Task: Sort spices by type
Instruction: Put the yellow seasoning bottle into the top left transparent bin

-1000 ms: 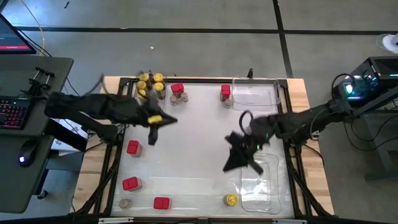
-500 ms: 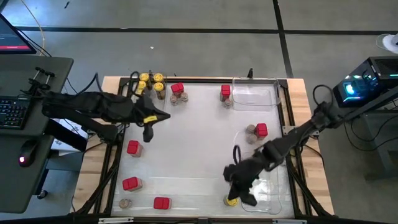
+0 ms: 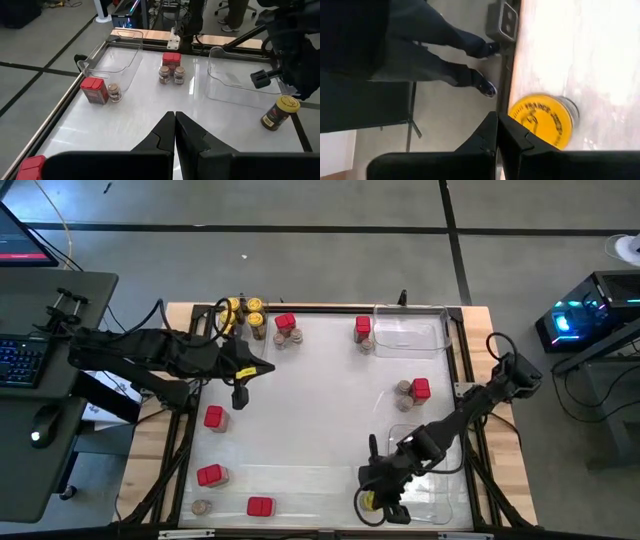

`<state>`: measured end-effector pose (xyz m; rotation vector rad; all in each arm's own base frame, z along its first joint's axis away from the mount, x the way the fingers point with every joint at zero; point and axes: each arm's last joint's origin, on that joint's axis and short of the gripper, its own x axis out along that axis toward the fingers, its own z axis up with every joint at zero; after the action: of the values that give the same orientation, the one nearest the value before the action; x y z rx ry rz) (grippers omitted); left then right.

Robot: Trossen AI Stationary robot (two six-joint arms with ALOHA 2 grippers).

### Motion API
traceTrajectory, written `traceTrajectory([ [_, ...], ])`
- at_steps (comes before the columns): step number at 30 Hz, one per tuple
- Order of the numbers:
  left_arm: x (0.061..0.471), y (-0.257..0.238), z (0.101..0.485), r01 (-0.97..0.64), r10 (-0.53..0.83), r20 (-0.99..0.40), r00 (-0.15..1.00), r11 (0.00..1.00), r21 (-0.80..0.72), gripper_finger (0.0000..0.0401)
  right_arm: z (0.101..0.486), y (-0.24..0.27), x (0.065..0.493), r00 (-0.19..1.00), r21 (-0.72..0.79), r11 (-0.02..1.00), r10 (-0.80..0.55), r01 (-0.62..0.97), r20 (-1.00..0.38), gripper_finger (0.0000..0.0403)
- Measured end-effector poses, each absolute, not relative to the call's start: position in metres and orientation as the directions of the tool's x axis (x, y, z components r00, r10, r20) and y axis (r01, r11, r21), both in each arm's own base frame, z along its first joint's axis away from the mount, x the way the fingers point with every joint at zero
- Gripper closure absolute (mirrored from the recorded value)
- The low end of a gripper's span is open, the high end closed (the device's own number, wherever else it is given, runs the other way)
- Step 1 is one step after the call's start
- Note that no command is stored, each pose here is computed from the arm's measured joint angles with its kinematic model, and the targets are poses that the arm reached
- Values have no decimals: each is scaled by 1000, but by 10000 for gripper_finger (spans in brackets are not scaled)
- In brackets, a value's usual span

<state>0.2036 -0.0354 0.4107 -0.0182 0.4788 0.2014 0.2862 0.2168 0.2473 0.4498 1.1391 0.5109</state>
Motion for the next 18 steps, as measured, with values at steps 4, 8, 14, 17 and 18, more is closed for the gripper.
traceTrajectory([
  [4,204,-34,411,-211,204,-456,866,977,36,401,242,215,283,313,531,838,540,-123,-781,403],
  [8,204,-34,411,-214,206,-456,866,976,34,401,240,215,284,323,506,851,523,-139,-789,403],
  [14,204,-34,411,-224,206,-456,866,975,15,401,236,216,285,313,489,856,516,-165,-797,403],
  [17,204,-35,411,-228,205,-456,866,974,6,401,230,217,287,299,484,860,510,-162,-807,403],
  [18,203,-35,411,-225,201,-457,866,974,3,401,228,218,288,296,482,861,509,-162,-808,403],
])
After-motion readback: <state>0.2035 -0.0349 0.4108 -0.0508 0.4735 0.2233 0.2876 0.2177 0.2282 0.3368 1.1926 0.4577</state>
